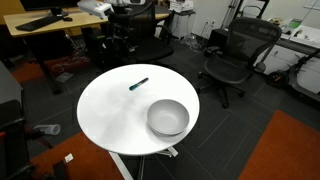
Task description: Move the marker forward.
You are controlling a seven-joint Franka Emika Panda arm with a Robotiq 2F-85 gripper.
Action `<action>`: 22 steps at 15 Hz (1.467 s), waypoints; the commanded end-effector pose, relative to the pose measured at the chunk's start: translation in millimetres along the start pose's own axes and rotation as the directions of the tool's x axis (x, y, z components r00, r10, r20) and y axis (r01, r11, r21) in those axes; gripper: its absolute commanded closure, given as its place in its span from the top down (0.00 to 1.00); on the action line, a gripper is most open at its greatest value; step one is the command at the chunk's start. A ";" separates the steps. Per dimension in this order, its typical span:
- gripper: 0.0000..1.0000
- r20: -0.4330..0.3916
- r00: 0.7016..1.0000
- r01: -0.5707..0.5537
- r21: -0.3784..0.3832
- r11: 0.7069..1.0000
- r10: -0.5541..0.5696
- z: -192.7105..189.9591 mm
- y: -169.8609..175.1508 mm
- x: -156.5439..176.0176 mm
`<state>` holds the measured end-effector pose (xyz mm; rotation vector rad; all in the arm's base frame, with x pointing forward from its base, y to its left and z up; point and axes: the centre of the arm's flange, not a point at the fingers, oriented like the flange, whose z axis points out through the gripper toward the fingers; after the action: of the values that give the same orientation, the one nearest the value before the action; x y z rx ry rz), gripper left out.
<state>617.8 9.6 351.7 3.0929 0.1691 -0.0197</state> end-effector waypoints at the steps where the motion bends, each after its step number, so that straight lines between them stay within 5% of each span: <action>1: 1.00 -0.006 1.000 0.024 0.024 0.999 -0.024 24.3 -3.6 40.2; 11: 1.00 0.031 0.999 0.020 0.028 0.999 -0.021 58.4 -18.2 43.8; 16: 1.00 -0.112 0.994 0.013 0.026 1.000 -0.010 78.5 -11.9 53.3; 22: 1.00 -0.116 0.993 0.002 0.037 0.999 0.003 115.5 -13.0 61.6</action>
<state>674.4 25.0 249.1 3.1184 0.1902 0.1462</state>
